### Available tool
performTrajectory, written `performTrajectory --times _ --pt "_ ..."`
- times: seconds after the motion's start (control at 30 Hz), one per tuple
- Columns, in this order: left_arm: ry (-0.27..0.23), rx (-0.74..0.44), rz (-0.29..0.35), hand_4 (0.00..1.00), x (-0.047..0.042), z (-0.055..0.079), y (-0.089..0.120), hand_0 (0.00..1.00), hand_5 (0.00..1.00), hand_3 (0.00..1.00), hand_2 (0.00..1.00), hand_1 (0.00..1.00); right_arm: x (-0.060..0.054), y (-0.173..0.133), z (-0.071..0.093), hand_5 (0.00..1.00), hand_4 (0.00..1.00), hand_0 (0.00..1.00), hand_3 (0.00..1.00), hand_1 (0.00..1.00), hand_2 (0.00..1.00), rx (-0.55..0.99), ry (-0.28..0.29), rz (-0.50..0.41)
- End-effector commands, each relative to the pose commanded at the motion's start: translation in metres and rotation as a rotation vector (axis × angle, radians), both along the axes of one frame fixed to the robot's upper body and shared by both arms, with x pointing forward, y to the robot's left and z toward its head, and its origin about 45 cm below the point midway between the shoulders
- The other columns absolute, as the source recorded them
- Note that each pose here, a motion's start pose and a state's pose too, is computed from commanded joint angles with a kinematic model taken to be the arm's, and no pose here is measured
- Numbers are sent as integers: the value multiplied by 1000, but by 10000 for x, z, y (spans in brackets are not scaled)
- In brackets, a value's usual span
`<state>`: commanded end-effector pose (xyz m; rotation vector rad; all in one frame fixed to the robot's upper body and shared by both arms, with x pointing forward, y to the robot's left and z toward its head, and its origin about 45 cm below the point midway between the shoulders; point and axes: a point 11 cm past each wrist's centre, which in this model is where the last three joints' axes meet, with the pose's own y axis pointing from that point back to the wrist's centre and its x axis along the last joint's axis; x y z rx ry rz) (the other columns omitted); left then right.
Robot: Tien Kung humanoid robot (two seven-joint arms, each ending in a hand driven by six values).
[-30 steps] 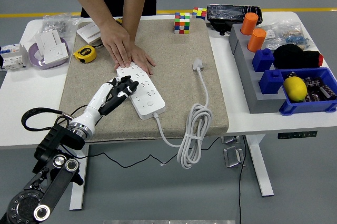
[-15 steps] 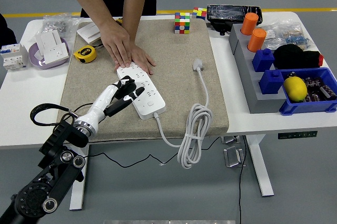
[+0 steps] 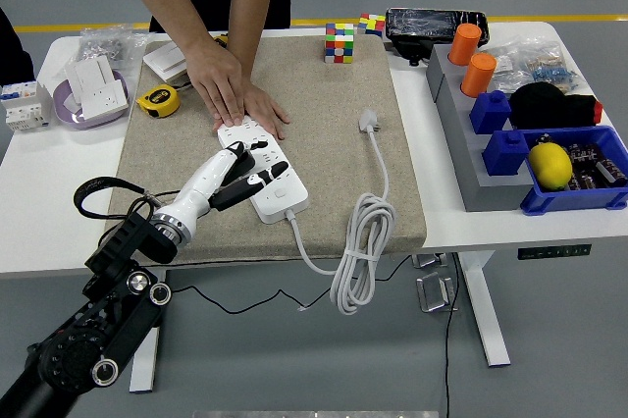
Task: Pick up the plug,place it near the board,insert it into the board,press the button
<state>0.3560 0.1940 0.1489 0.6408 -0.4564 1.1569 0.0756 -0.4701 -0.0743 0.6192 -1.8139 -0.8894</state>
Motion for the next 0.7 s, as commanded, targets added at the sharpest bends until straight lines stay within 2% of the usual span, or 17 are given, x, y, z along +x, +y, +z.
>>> performTrajectory --times 0.37,0.7 --pt "34 38 -39 998 -28 -102 -93 998 998 891 941 994 -1 -7 3 998 998 825 764 796 755 -2 0 0" --pt "23 65 -69 998 4 -82 -163 998 998 888 936 985 11 -13 8 998 998 825 764 796 755 -4 -1 3"
